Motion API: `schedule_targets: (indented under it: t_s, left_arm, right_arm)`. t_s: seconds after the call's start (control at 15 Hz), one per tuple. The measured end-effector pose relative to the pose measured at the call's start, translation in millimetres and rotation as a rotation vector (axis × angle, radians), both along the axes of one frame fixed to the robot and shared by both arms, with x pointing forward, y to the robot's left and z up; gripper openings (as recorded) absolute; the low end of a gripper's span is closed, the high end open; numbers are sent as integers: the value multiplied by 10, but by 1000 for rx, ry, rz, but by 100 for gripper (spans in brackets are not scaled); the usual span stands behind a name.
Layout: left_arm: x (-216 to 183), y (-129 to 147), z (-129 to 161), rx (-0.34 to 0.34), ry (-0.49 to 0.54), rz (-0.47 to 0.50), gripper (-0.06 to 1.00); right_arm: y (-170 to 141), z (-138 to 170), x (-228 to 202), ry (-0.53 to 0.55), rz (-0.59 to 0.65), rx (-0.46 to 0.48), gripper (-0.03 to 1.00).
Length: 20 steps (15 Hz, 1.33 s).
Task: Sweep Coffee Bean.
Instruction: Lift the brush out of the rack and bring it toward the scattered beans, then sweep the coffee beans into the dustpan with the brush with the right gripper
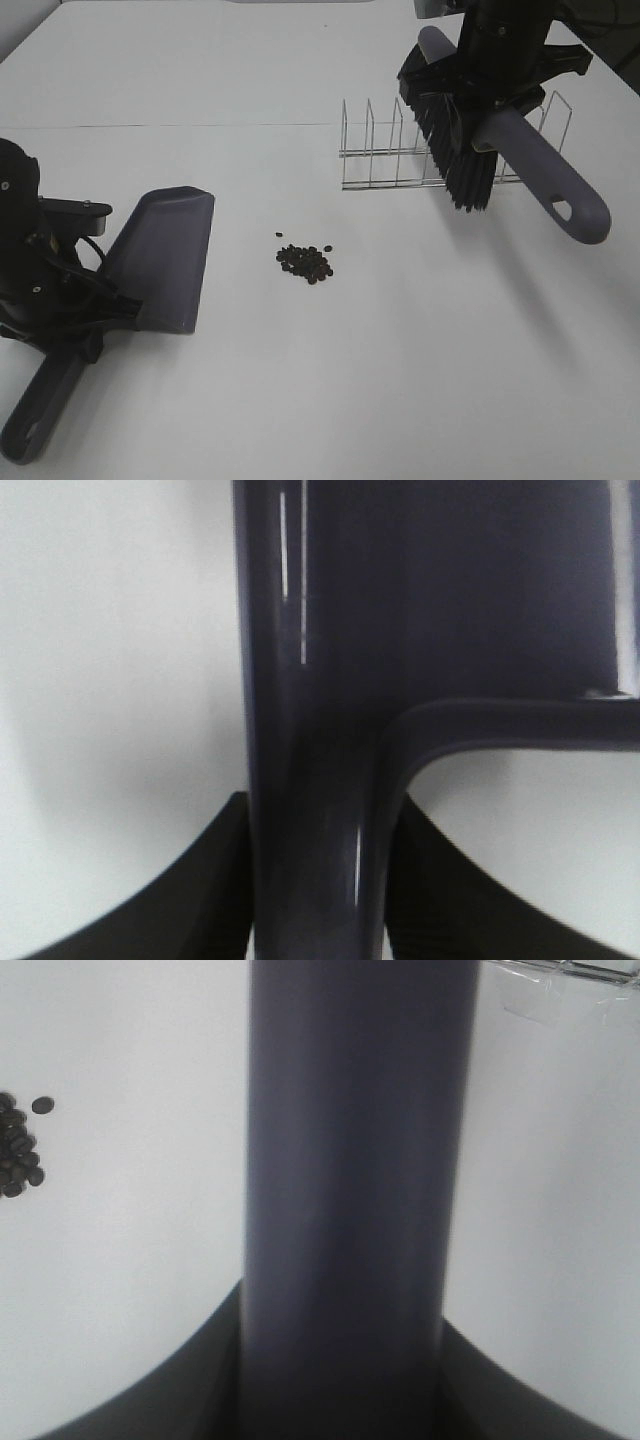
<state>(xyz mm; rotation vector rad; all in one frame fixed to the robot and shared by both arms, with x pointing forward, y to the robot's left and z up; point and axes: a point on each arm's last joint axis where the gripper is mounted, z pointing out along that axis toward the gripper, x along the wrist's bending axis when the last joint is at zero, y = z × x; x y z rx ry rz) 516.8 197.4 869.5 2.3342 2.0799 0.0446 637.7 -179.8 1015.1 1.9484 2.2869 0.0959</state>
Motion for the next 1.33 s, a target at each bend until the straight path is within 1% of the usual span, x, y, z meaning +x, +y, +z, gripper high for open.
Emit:
schedule_targets:
  t_s: [0.27,0.4,0.6,0.67,0.87,1.0,1.27,1.33]
  left_arm:
    - [28,-80,-38,7,11,-74,31]
    - [66,-231,-16,-1,-8,-115,31]
    - [100,-276,-5,-8,-18,-91,31]
    - [108,-278,-30,-3,-8,-89,31]
    - [121,-285,-81,2,6,-88,31]
    - [130,-290,-89,2,8,-86,31]
    - [130,-290,-92,3,9,-89,31]
    - [130,-290,-92,3,9,-93,31]
  right_arm:
    - [-34,-13,4,-6,8,-38,29]
    - [-74,-116,-40,23,15,-78,29]
    - [-142,-431,-242,131,-9,-113,29]
    - [-154,-618,-311,131,-26,-102,29]
    - [-137,-673,-297,91,-37,-83,29]
    - [-43,-706,-282,59,-5,-83,29]
    - [293,-1020,-322,118,92,-160,29]
    - [394,-1043,-312,117,115,-173,29]
